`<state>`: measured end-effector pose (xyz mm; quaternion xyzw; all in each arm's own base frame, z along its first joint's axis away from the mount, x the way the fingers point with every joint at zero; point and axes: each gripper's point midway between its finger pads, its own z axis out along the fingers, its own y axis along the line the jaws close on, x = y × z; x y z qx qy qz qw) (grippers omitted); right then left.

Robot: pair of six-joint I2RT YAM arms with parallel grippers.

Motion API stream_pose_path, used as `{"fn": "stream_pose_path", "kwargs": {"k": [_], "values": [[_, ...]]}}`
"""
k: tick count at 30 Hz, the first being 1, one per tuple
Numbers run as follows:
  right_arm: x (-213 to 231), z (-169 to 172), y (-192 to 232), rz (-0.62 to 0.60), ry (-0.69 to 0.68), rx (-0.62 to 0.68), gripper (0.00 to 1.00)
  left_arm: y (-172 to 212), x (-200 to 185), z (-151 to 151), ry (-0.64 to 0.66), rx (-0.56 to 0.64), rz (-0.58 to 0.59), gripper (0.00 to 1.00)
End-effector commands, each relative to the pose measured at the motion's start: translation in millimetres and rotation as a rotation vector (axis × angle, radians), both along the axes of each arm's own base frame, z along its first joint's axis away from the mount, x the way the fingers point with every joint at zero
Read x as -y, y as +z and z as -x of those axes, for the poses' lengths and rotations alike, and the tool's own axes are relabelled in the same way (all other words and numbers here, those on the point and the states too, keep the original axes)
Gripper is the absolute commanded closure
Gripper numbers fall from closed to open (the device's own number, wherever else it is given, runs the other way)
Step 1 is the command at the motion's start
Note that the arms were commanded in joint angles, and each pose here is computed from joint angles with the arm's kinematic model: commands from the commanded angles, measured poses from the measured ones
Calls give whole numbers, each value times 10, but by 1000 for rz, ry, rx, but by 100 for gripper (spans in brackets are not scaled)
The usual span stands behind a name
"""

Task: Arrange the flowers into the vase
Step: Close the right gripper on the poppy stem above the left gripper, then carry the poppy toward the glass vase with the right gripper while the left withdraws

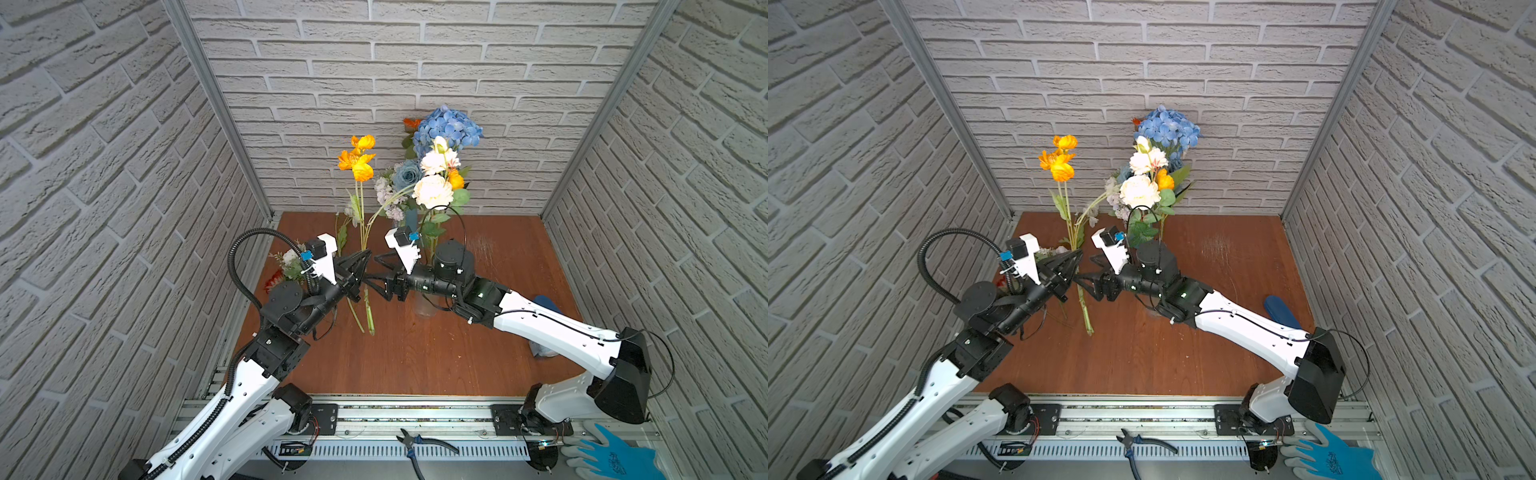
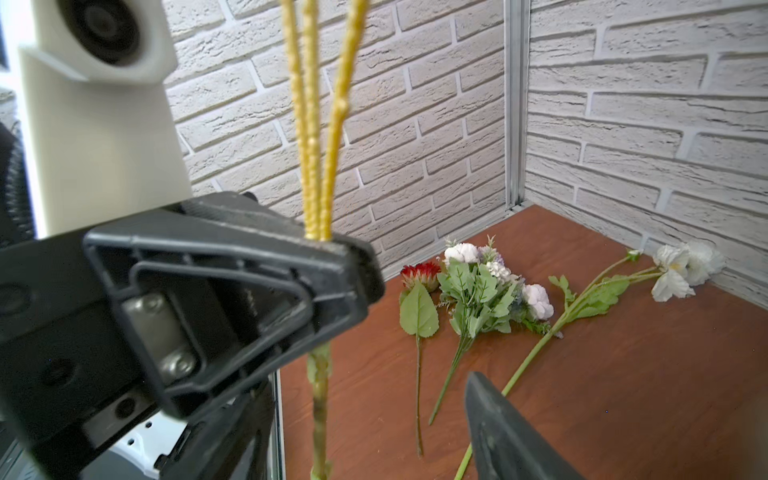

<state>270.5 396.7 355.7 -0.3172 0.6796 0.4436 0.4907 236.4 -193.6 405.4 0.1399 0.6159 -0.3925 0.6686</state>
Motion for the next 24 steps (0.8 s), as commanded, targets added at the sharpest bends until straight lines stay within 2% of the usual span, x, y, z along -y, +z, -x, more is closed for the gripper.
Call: {"fn": "stream_pose_path", "kwargs": {"k": [1, 5, 6, 8, 9, 10, 12, 13, 14, 15, 19, 24], "values": [[-86, -34, 187, -55, 7, 56, 41, 299, 14, 142, -31, 112, 44, 100], [-135, -70, 127, -53, 9, 45, 46, 283, 17, 153, -27, 114, 39, 100], [-151, -68, 131, -62, 16, 42, 52, 272, 17, 151, -27, 111, 37, 100], [-170, -63, 154, -78, 24, 41, 72, 255, 20, 143, -24, 107, 35, 100], [-172, -60, 168, -84, 27, 41, 86, 236, 15, 128, -16, 102, 32, 100], [-174, -58, 179, -87, 27, 41, 94, 223, 7, 118, -7, 98, 29, 100], [-174, -56, 195, -89, 29, 46, 94, 179, -14, 86, 14, 86, 22, 97], [-177, -56, 202, -88, 30, 49, 94, 158, -45, 60, 36, 77, 21, 72], [-179, -60, 206, -84, 31, 53, 94, 127, -82, 31, 63, 64, 19, 11], [-189, -68, 191, -72, 32, 55, 94, 81, -140, -6, 102, 46, 17, 2], [-236, -98, 147, -5, 36, 80, 94, -101, -504, -136, 309, -30, 27, 2], [-252, -151, 120, 71, 18, 131, 94, -283, -858, -151, 476, -74, 63, 2]]}}
